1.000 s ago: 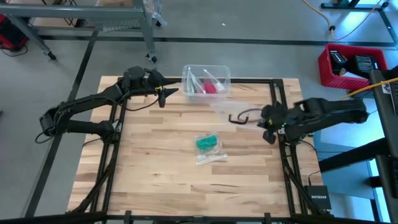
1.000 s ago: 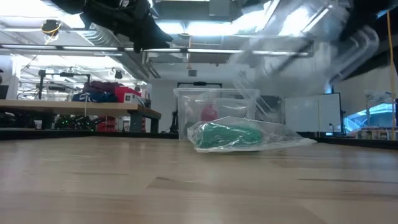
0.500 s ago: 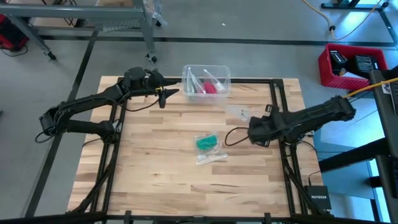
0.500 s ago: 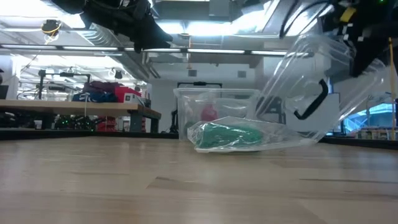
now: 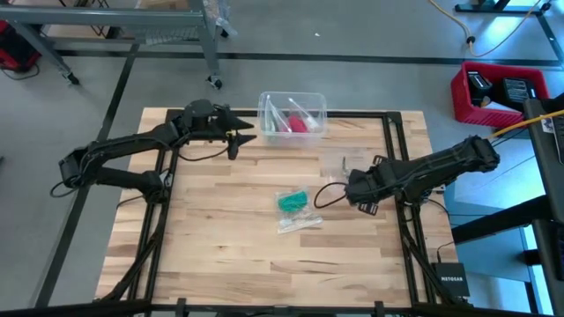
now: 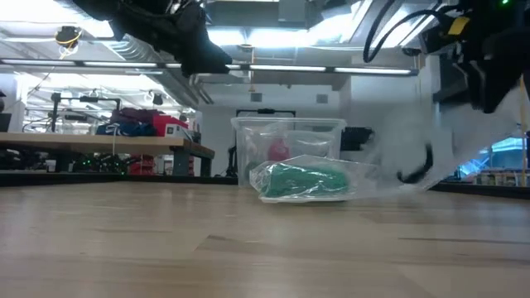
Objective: Roll bandage
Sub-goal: Open the transparent container, then put the packed rolled green bandage into the transparent container
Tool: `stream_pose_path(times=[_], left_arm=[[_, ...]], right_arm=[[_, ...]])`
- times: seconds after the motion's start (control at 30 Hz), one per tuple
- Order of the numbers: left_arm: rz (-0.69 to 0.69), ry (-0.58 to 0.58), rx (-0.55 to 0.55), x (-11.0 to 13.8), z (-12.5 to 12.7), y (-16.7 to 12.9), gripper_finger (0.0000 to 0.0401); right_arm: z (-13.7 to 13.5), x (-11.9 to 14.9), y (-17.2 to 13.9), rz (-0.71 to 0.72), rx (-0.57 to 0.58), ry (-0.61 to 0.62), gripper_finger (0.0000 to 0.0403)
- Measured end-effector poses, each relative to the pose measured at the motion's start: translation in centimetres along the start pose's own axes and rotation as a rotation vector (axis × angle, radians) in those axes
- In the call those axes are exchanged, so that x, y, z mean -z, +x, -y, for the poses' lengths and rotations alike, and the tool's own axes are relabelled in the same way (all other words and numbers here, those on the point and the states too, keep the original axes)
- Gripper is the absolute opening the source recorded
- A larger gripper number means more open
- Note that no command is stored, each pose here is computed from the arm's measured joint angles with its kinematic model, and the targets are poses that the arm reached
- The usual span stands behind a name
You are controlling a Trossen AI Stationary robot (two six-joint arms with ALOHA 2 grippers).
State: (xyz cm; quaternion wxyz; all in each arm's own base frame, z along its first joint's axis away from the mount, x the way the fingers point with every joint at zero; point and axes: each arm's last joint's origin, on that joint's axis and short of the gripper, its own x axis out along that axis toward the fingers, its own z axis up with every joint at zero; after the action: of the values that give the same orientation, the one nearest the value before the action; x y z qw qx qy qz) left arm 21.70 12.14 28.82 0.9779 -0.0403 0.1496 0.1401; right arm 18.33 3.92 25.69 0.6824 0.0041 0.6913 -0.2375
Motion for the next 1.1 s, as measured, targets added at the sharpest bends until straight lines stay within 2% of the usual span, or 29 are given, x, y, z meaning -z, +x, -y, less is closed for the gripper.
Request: stream_pose_path(times=[0.13, 0.3, 0.53, 0.7, 0.83, 0.93, 1.1], left_arm=[[-0.046, 0.008, 0.053, 0.7, 1.1, 1.2, 0.0182], [-0.106, 0.028, 0.146, 1.7, 3.5, 2.8, 0.0182], [-0.216, 0.011, 0.289, 3.8, 7.7, 5.2, 0.0182], [-0.284, -0.010, 0.323, 6.1, 11.2, 7.2, 0.0182], [-0.338, -0.015, 0.272, 8.3, 13.3, 8.7, 0.0182], [-0.364, -0.019, 0.237, 9.6, 14.3, 9.4, 0.0182], [-0.390, -0.021, 0.219, 10.5, 15.1, 9.7, 0.0182]], right_arm=[[-0.2, 0.2, 0.0, -0.047, -0.067, -0.004, 0.0242], [-0.9, 0.1, -0.2, -0.020, -0.138, -0.060, 0.0273], [-4.2, -2.7, -0.9, 0.410, -0.322, -0.240, 0.0277], [-6.2, -3.6, 1.0, 0.598, -0.389, -0.365, 0.0277], [-7.4, -3.7, 3.5, 0.624, -0.412, -0.454, 0.0271], [-8.2, -3.7, 5.4, 0.622, -0.388, -0.568, 0.0251], [-9.2, -4.1, 7.8, 0.601, -0.245, -0.819, 0.0208]])
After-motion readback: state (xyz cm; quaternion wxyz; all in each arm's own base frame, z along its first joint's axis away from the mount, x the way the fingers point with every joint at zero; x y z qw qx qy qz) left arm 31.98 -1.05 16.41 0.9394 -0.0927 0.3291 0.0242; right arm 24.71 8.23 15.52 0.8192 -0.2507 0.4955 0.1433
